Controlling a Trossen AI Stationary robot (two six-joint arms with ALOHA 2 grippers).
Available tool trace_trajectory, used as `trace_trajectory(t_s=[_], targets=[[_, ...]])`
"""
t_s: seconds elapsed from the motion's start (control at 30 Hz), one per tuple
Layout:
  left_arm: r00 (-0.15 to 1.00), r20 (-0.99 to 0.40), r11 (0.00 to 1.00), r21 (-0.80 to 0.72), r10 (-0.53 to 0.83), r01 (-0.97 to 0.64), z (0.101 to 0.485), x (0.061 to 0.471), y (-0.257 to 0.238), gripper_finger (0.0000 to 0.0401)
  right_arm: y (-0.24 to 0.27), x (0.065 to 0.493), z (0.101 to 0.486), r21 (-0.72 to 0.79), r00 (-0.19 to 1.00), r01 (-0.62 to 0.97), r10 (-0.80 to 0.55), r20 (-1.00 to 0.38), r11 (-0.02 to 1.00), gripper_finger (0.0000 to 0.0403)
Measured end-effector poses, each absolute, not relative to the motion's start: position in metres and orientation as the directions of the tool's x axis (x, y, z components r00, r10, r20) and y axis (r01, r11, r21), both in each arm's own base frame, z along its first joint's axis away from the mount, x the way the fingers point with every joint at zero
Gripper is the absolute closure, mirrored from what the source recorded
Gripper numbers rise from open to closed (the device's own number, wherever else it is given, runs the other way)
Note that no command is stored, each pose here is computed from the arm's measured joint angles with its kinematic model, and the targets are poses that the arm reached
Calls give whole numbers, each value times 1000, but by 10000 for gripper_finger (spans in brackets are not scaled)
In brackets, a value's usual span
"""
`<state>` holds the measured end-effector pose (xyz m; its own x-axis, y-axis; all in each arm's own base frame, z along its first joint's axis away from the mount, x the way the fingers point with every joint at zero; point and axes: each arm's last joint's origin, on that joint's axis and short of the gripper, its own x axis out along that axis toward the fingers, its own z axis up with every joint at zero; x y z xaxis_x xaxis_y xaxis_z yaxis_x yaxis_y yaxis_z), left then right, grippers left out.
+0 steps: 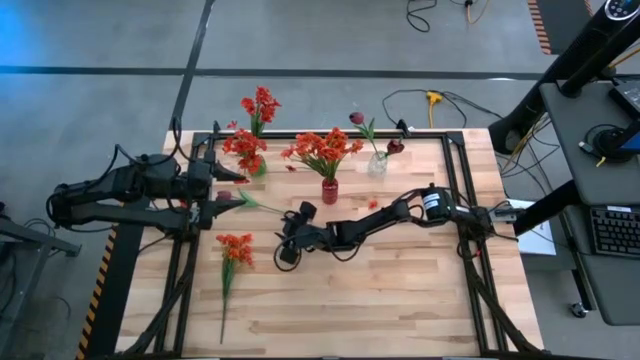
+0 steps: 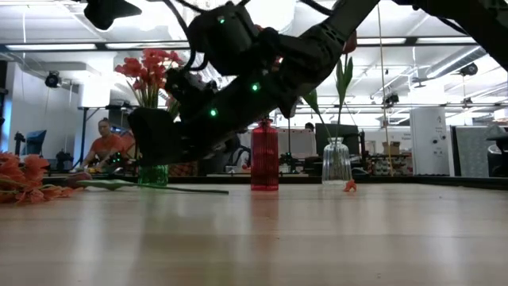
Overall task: Sort flowers into vase by color
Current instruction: Put the red flower into the transparent vase
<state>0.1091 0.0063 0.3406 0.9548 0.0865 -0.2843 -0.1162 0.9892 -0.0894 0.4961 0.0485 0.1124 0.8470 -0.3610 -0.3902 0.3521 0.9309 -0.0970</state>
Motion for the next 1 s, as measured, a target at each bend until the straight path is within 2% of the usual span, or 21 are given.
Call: trace_trajectory(t_s=[0.13,0.27,0.5,0.7,0.83,1.0], targets=[[955,-284,989,-89,86,-116,341,109,6,101,41,496,111,-105,830,371,-380,-408,923,197],[954,-286,990,-79,86,-113,340,109,6,101,27,495,104,-113,782,457,-459,-422,882,197],[953,-291,991,-74,87,-113,340,110,6,101,10,495,78,-109,744,495,-485,-460,862,197],[953,-290,991,-71,87,-112,340,110,6,101,10,494,74,-101,736,497,-480,-478,862,202],[953,-290,991,-70,87,-112,340,110,6,101,7,493,73,-66,731,481,-442,-520,874,233],[953,-291,992,-61,87,-109,340,110,6,101,4,492,71,6,737,458,-376,-562,889,306]])
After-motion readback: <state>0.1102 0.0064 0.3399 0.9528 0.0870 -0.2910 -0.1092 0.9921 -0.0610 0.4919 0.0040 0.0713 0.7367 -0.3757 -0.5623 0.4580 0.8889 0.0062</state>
